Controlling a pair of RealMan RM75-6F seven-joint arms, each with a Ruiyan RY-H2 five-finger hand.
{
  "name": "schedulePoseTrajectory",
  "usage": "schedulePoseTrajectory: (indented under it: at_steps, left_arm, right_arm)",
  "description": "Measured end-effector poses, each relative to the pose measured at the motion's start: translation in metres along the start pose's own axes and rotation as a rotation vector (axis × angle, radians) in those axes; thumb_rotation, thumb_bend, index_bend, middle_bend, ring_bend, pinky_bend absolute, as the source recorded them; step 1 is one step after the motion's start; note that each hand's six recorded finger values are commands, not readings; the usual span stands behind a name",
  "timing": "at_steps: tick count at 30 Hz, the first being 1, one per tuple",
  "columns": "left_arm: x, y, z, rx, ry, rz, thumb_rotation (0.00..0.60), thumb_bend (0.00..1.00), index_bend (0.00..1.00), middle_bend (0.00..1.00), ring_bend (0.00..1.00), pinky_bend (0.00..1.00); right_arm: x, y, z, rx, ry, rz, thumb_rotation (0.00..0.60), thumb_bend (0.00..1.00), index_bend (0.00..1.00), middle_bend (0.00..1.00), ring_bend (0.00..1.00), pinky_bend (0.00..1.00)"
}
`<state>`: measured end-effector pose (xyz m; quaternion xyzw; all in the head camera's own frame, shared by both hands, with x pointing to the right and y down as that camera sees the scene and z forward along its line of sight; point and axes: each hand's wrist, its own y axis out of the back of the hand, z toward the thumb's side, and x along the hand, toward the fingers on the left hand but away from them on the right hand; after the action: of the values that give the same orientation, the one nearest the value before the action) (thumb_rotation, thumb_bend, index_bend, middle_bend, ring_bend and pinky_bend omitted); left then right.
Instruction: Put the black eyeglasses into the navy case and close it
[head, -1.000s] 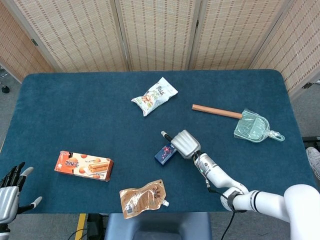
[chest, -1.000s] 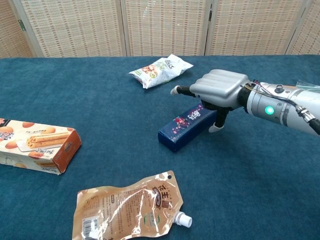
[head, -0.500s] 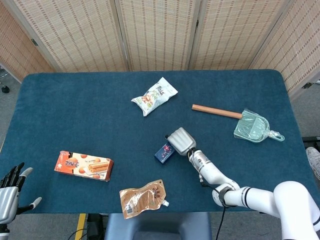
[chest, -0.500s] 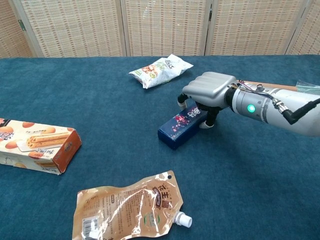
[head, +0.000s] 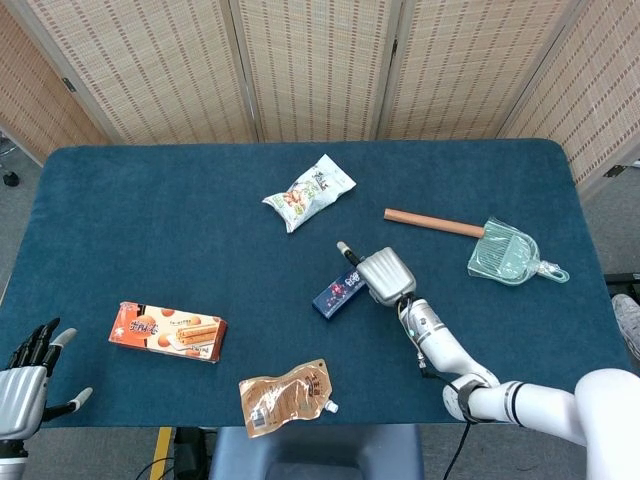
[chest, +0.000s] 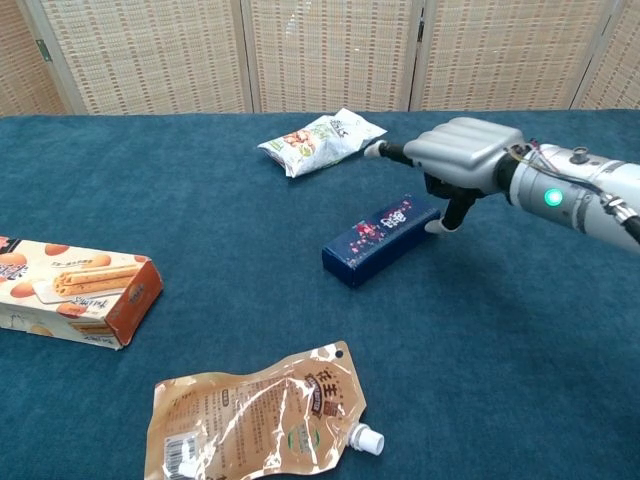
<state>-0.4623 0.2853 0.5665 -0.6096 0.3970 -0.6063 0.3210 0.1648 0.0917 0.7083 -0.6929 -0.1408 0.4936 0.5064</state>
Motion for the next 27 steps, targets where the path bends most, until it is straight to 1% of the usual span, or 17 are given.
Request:
schedulePoseTrajectory:
  at_steps: [2, 5, 8, 9, 11, 13, 14, 17, 19, 22, 27]
  left_arm:
    - [0.003, 0.001, 0.002, -0.001, -0.007, 0.005, 0.600, 0.19, 0.18, 0.06, 0.04, 0.18]
    - [0.010, 0.002, 0.006, -0.003, -0.021, 0.018, 0.600, 0.19, 0.18, 0.06, 0.04, 0.18]
    - [0.016, 0.002, 0.012, -0.002, -0.040, 0.024, 0.600, 0.19, 0.18, 0.06, 0.04, 0.18]
    - [0.018, 0.002, 0.014, -0.002, -0.047, 0.024, 0.600, 0.19, 0.18, 0.06, 0.04, 0.18]
    - [0.021, 0.001, 0.017, -0.001, -0.054, 0.024, 0.600, 0.19, 0.18, 0.06, 0.04, 0.18]
    - [0.025, 0.001, 0.020, -0.002, -0.059, 0.027, 0.600, 0.19, 0.18, 0.06, 0.04, 0.18]
    - [0.027, 0.001, 0.022, -0.002, -0.061, 0.030, 0.600, 0.19, 0.18, 0.06, 0.04, 0.18]
    - [0.032, 0.001, 0.028, -0.007, -0.070, 0.045, 0.600, 0.19, 0.18, 0.06, 0.04, 0.18]
    - [0.035, 0.001, 0.032, -0.006, -0.078, 0.052, 0.600, 0.19, 0.17, 0.06, 0.04, 0.18]
    - [0.037, 0.001, 0.033, -0.002, -0.078, 0.057, 0.600, 0.19, 0.17, 0.06, 0.04, 0.18]
    - [0.039, 0.004, 0.032, 0.003, -0.068, 0.066, 0.600, 0.19, 0.17, 0.06, 0.04, 0.18]
  right_arm:
    - [0.011, 0.005, -0.015, -0.017, -0.042, -0.033, 0.600, 0.25, 0.00, 0.93, 1.00, 1.00]
    - [0.032, 0.014, -0.039, -0.036, -0.110, -0.082, 0.600, 0.26, 0.00, 0.87, 0.99, 1.00]
    - [0.060, 0.020, -0.063, -0.055, -0.179, -0.126, 0.600, 0.27, 0.02, 0.79, 0.92, 0.99]
    - [0.070, 0.022, -0.070, -0.060, -0.199, -0.139, 0.600, 0.27, 0.03, 0.75, 0.87, 0.98]
    - [0.093, 0.024, -0.085, -0.066, -0.244, -0.164, 0.600, 0.27, 0.03, 0.68, 0.79, 0.93]
    - [0.115, 0.023, -0.097, -0.066, -0.283, -0.174, 0.600, 0.27, 0.03, 0.56, 0.65, 0.83]
    - [0.131, 0.022, -0.105, -0.064, -0.307, -0.175, 0.600, 0.27, 0.03, 0.53, 0.61, 0.80]
    - [0.168, 0.018, -0.122, -0.058, -0.366, -0.169, 0.600, 0.28, 0.04, 0.42, 0.42, 0.63]
    - [0.191, 0.015, -0.130, -0.062, -0.404, -0.164, 0.600, 0.28, 0.04, 0.37, 0.35, 0.55]
    - [0.217, 0.009, -0.137, -0.078, -0.447, -0.160, 0.600, 0.28, 0.04, 0.34, 0.29, 0.48]
    - [0.259, -0.001, -0.148, -0.115, -0.537, -0.166, 0.600, 0.28, 0.04, 0.34, 0.28, 0.47]
